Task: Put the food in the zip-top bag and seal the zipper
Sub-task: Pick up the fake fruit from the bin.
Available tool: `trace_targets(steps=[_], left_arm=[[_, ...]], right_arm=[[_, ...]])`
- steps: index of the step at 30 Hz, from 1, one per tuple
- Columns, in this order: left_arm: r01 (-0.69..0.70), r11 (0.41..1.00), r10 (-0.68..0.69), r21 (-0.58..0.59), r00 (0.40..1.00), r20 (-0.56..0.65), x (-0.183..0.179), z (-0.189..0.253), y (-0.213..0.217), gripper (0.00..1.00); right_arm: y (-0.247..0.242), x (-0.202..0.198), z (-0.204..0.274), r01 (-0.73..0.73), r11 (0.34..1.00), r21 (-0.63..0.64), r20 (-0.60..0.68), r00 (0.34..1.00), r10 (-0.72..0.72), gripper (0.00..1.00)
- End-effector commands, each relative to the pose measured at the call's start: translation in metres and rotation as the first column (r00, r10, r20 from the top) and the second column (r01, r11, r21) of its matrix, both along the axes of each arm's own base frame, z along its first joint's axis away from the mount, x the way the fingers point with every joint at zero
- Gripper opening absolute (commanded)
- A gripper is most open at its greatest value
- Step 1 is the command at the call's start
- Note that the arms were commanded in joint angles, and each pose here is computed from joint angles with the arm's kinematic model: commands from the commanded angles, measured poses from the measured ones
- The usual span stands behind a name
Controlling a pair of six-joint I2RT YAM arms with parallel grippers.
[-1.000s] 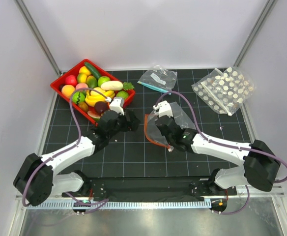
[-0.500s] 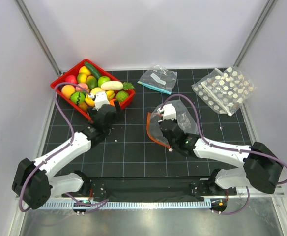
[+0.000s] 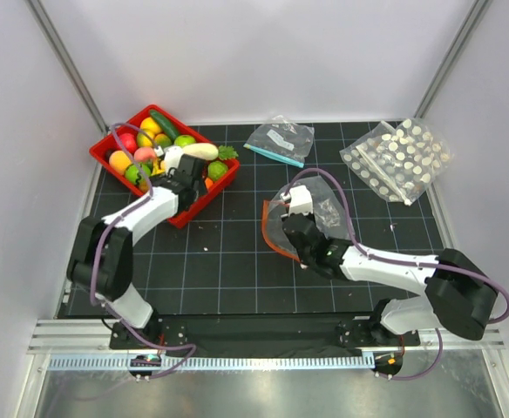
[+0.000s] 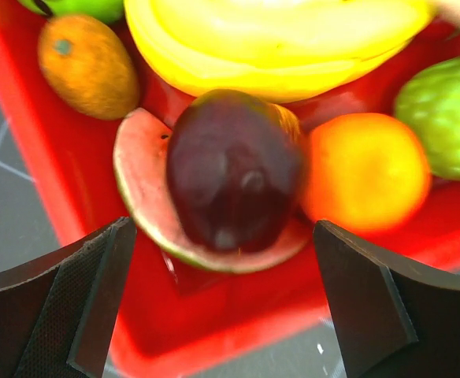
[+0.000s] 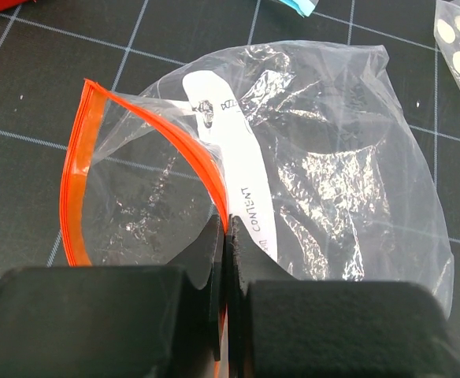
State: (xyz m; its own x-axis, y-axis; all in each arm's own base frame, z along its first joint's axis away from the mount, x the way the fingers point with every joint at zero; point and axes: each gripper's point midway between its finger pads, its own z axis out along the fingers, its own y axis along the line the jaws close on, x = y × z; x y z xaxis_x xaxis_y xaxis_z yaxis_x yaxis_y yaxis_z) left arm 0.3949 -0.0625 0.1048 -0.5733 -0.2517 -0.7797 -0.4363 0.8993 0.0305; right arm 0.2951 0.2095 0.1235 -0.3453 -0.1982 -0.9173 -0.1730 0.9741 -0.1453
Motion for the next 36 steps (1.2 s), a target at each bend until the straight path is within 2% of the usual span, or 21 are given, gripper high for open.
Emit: trace_targets(steps=[1,4,7,8,10,11,16,17,21,26,30,35,36], left_arm=[[-0.018,0.999,0.020,0.029,0.998,-0.065,0.009,-0.016,0.007,1.00],[-0.032,0.999,0.034,0.026,0.996,-0.082,0.015,-0.024,0.013,0.99],[-0.040,0.999,0.037,-0.020,0.995,-0.097,0.016,-0.030,0.019,0.88],[-0.033,0.999,0.030,-0.038,0.996,-0.086,0.014,-0.026,0.019,0.75],[-0.022,0.999,0.019,-0.037,0.998,-0.063,0.013,-0.020,0.020,0.62],[-0.020,0.999,0.018,-0.038,0.999,-0.048,0.011,-0.018,0.020,0.51],[-0.010,0.998,0.012,-0.063,0.999,0.030,0.004,0.005,0.022,0.33],[0.008,0.997,-0.005,-0.082,0.999,0.045,0.003,0.008,0.018,0.27],[0.132,0.973,-0.097,-0.190,0.978,0.184,-0.002,0.036,-0.011,0.27],[0.390,0.858,-0.271,-0.334,0.897,0.349,-0.028,0.071,-0.069,0.27],[0.562,0.760,-0.413,-0.327,0.806,0.425,-0.050,0.089,-0.119,0.27],[0.793,0.553,-0.602,-0.256,0.592,0.535,-0.088,0.100,-0.191,0.23],[0.838,0.482,-0.648,-0.255,0.537,0.540,-0.099,0.097,-0.206,0.23]], right_arm=[[-0.002,0.005,0.023,0.038,0.995,0.095,0.069,0.997,-0.045,0.01],[-0.005,0.004,0.023,0.040,0.994,0.099,0.074,0.996,-0.048,0.01],[-0.004,0.003,0.023,0.037,0.994,0.099,0.075,0.996,-0.045,0.01],[-0.004,0.003,0.023,0.035,0.994,0.100,0.073,0.996,-0.042,0.01],[-0.004,0.003,0.022,0.033,0.995,0.098,0.072,0.997,-0.040,0.01],[-0.004,0.003,0.022,0.035,0.995,0.098,0.071,0.997,-0.042,0.01],[-0.003,0.002,0.022,0.031,0.995,0.098,0.072,0.997,-0.039,0.01],[-0.004,0.003,0.022,0.034,0.995,0.098,0.072,0.997,-0.041,0.01],[-0.004,0.002,0.023,0.032,0.994,0.101,0.076,0.996,-0.040,0.01],[-0.005,0.003,0.024,0.037,0.994,0.101,0.079,0.996,-0.045,0.01],[-0.005,0.002,0.025,0.038,0.994,0.102,0.081,0.996,-0.046,0.01],[-0.008,0.003,0.024,0.047,0.995,0.092,0.079,0.995,-0.054,0.01],[-0.008,0.003,0.025,0.049,0.995,0.088,0.078,0.995,-0.056,0.01]])
